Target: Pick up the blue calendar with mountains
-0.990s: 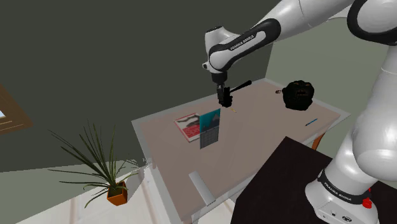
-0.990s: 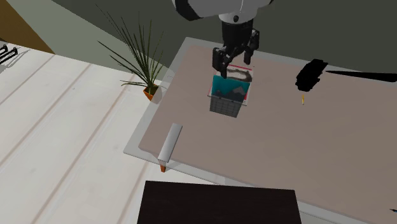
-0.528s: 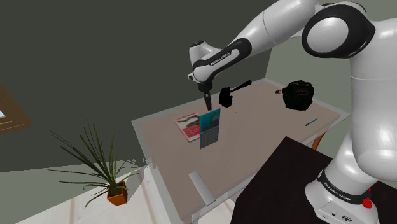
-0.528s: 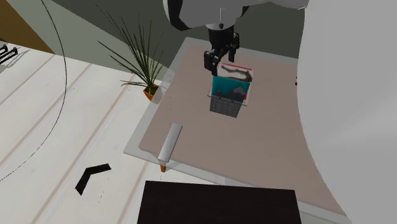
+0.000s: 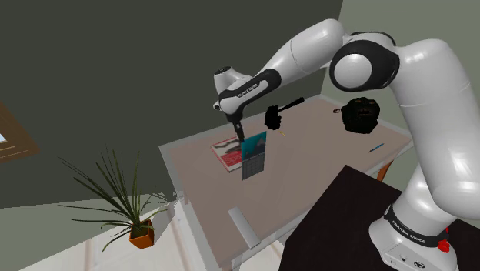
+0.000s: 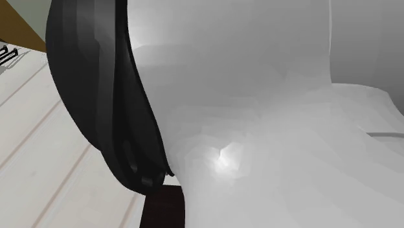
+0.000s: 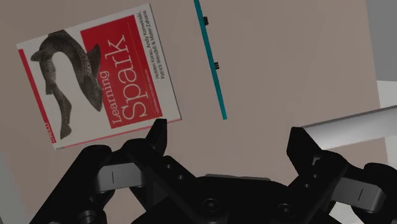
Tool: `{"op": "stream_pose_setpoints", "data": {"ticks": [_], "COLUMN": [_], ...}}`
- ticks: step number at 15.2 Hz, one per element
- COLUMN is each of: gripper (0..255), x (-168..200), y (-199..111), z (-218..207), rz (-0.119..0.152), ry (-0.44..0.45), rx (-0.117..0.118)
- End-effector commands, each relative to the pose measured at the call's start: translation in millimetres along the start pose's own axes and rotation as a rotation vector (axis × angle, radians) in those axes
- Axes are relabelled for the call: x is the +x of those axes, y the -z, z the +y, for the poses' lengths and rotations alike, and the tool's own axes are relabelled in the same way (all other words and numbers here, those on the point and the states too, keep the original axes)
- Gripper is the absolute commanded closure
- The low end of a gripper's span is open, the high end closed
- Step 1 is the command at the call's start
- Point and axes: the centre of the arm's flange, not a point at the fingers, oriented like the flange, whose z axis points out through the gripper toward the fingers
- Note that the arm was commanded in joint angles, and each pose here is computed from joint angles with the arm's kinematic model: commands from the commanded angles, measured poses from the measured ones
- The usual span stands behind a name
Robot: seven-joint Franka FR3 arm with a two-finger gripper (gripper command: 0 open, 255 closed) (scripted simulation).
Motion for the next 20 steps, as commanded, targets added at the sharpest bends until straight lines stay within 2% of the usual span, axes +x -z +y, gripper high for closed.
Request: {"op": "stream_pose_setpoints", "data": {"ticks": [1,7,8,17,20], "gripper": [0,0,255,255,255], "x": [3,8,8,8,5], "y": [-10,-33,-34,-33,-18], "z": [1,0,-1,0,0], "rz": [0.000,0.000,0.000,0.000,0.000], "ry": [0.006,0.006,0.006,0.006,0.006], "rx": [-0.001,-0.001,-0.001,-0.001,-0.001]}}
